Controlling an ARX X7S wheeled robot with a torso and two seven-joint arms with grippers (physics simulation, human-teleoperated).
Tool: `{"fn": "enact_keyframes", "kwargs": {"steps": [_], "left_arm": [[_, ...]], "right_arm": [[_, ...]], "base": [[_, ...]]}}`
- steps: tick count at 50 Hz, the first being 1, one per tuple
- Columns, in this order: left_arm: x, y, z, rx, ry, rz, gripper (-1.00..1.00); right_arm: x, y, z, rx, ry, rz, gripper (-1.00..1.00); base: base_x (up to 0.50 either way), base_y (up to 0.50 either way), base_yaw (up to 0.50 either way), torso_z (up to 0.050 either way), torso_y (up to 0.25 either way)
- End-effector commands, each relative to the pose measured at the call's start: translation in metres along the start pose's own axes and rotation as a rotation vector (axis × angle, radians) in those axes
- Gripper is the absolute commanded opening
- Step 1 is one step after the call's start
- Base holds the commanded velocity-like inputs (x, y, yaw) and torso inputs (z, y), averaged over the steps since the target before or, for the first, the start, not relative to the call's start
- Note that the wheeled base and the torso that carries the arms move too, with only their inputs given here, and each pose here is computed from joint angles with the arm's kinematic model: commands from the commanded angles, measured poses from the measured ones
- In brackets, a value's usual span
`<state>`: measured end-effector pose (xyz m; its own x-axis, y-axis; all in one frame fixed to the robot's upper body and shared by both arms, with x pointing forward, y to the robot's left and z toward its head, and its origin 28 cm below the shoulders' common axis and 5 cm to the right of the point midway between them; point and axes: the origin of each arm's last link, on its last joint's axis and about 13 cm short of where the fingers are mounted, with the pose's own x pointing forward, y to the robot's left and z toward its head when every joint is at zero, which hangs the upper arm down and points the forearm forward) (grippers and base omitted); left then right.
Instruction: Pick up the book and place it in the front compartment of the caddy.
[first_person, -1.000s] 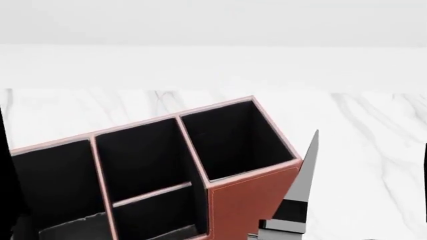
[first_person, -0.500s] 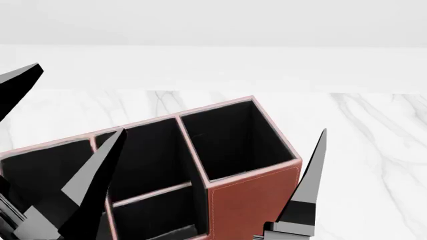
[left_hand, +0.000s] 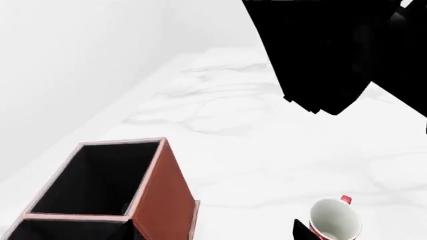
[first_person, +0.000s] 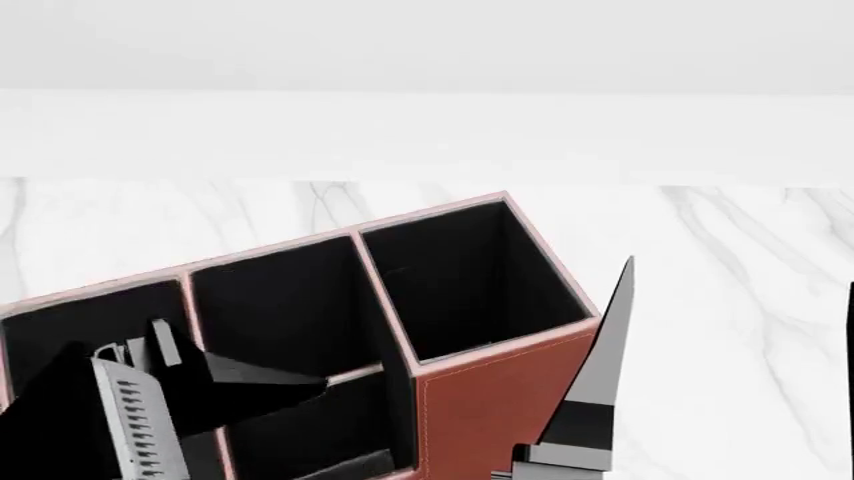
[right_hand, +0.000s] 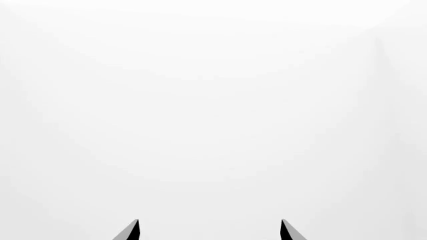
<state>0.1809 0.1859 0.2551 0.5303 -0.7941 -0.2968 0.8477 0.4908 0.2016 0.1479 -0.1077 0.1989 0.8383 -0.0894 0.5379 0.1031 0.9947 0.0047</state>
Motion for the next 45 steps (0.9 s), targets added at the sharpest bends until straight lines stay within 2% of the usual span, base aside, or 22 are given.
{"fn": "enact_keyframes", "kwargs": {"steps": [1,5,6,7,16,34,38,45], "left_arm": [[0.009,-0.001,-0.005,-0.005,0.207,-0.138,1.00],[0.011,-0.003,-0.007,0.072,0.260,-0.168,1.00],[0.011,-0.004,-0.007,0.044,0.272,-0.178,1.00],[0.012,-0.004,-0.007,0.071,0.294,-0.176,1.00],[0.018,-0.005,-0.011,0.089,0.360,-0.200,1.00],[0.028,-0.007,-0.033,0.058,0.466,-0.206,1.00],[0.033,-0.005,-0.043,0.040,0.502,-0.201,1.00],[0.040,0.000,-0.052,0.018,0.521,-0.183,1.00]], "right_arm": [[0.000,0.000,0.002,0.005,-0.006,0.001,1.00],[0.000,-0.001,0.002,0.008,-0.007,0.000,1.00],[0.000,-0.001,0.002,0.008,-0.007,0.001,1.00],[0.001,-0.001,0.002,0.008,-0.008,0.001,1.00],[0.001,-0.001,0.002,0.007,-0.009,-0.001,1.00],[0.000,0.000,0.000,0.008,-0.003,0.002,1.00],[0.001,-0.001,-0.001,-0.028,0.000,0.000,1.00],[0.000,0.001,0.000,-0.014,-0.001,0.005,1.00]], "base": [[0.00,0.00,0.00,0.000,0.000],[0.00,0.00,0.00,0.000,0.000],[0.00,0.00,0.00,0.000,0.000],[0.00,0.00,0.00,0.000,0.000],[0.00,0.00,0.00,0.000,0.000],[0.00,0.00,0.00,0.000,0.000],[0.00,0.00,0.00,0.000,0.000],[0.00,0.00,0.00,0.000,0.000]]}}
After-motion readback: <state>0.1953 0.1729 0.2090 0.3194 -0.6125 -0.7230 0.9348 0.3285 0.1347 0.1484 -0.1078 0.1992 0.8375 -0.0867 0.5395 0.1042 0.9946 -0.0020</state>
